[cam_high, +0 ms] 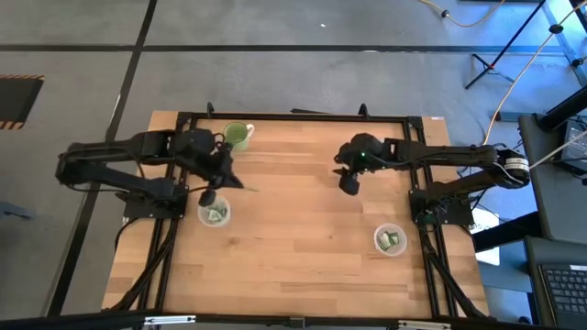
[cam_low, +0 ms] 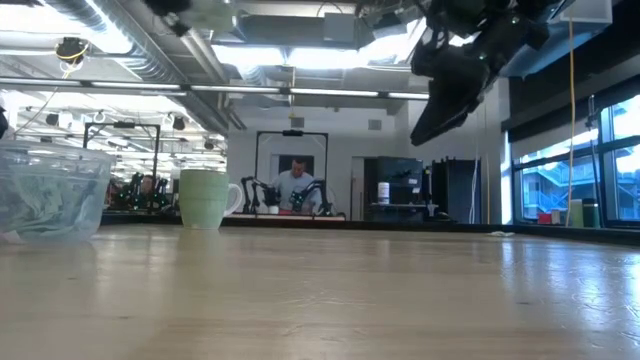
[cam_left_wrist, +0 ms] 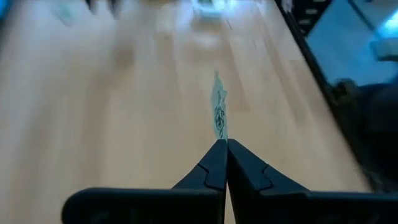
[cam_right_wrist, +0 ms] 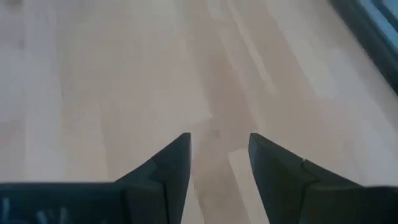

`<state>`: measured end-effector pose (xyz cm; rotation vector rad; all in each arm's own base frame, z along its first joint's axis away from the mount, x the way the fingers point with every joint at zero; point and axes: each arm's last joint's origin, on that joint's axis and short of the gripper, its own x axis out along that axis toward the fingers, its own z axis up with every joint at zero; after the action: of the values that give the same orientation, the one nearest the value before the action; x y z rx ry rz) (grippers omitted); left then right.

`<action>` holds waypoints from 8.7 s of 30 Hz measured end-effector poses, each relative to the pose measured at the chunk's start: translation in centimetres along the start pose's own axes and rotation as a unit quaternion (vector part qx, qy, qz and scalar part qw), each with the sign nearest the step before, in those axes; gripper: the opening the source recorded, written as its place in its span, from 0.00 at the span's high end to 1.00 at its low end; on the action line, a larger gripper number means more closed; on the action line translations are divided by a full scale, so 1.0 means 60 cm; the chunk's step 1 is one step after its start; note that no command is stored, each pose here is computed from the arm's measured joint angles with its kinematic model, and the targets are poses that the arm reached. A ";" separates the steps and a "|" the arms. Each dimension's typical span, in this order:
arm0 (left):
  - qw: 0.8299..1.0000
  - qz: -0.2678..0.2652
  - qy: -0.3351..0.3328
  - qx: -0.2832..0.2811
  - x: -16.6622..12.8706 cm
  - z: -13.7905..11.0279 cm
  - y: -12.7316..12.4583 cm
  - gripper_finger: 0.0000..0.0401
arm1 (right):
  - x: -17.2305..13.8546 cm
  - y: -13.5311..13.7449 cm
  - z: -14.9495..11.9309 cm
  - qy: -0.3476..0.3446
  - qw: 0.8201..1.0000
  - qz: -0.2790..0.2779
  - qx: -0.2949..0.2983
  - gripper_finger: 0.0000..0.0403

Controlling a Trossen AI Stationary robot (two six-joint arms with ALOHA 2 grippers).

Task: Pick and place items into bin
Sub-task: Put the stevia packet into the left transparent bin

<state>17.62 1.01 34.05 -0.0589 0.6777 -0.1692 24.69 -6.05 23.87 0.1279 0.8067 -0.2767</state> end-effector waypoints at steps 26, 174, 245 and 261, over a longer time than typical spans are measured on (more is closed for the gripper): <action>0.896 0.110 0.312 -0.295 0.054 -0.151 -0.035 1.00 | -0.001 -0.025 0.019 -0.057 0.997 -0.028 0.046 0.59; 0.948 -0.065 -0.270 0.153 0.213 -0.042 0.139 0.65 | 0.020 0.086 0.114 -0.274 0.853 0.427 -0.118 1.00; 0.983 0.078 -0.094 0.136 0.110 -0.057 0.047 0.99 | 0.071 -0.005 0.089 -0.170 0.913 0.371 -0.009 0.57; 0.970 0.052 0.116 -0.209 0.043 -0.143 -0.032 0.99 | 0.070 -0.062 0.089 -0.188 0.926 0.328 0.009 0.57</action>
<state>13.96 -1.31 25.97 -0.4124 0.9406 0.0729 30.08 -11.56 24.46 0.3424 0.3437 0.3220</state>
